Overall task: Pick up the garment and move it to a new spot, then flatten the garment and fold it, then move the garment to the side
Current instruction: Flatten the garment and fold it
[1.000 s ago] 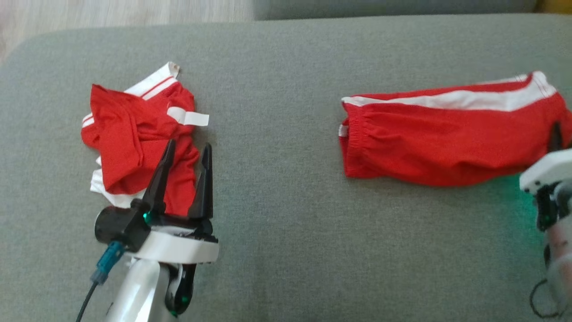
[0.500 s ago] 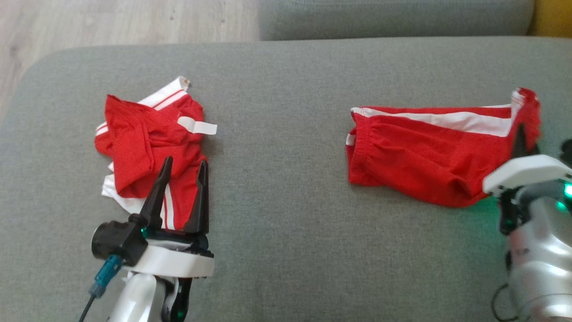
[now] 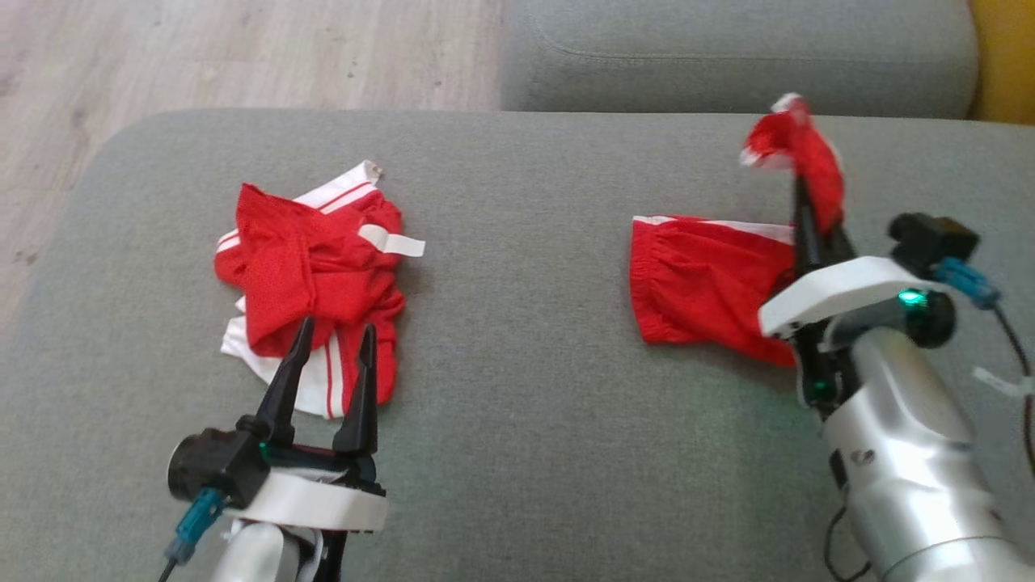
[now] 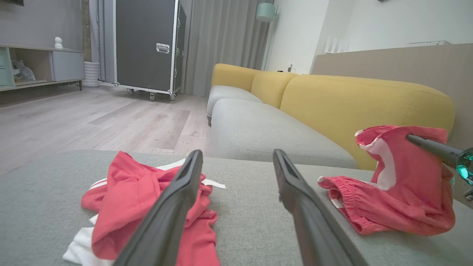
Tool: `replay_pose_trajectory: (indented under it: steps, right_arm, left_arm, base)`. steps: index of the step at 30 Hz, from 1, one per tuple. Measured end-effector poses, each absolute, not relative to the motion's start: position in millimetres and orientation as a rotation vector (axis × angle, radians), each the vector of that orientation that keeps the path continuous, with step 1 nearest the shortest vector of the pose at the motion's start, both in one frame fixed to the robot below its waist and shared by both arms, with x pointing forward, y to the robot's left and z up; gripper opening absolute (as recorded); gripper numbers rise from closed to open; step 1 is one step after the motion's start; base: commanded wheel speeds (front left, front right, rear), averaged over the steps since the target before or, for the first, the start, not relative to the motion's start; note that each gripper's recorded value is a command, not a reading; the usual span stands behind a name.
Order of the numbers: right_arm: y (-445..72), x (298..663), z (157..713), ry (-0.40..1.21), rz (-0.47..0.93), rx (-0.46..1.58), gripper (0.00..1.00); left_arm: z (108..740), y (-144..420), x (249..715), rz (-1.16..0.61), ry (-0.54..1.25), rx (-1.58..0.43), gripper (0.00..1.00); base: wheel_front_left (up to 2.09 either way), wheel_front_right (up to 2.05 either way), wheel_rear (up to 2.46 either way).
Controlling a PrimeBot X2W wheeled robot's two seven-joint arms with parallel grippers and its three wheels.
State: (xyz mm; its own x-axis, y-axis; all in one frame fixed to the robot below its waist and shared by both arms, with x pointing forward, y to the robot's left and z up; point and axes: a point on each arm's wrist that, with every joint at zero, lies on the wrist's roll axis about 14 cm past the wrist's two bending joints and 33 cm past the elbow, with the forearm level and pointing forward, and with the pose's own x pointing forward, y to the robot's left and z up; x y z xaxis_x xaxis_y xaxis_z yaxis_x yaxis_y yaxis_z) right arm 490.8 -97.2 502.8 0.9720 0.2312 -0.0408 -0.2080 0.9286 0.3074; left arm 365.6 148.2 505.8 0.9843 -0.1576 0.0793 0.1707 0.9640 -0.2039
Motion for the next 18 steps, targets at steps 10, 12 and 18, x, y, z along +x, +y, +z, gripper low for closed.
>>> replay_pose_trajectory:
  steps: [10,12,18]
  right_arm:
    - [-30,475,483,0.165,0.420,0.264,0.00]
    - [-20,471,475,0.193,0.450,0.244,0.00]
    - [-2,453,444,0.292,0.528,0.149,0.00]
  left_arm:
    - [506,167,357,-0.108,-0.067,-0.206,1.00]
    - [505,171,355,-0.097,-0.065,-0.205,1.00]
    - [503,178,351,-0.073,-0.062,-0.204,1.00]
  base:
    - [0.00,0.00,0.00]
    - [0.00,0.00,0.00]
    - [0.00,0.00,0.00]
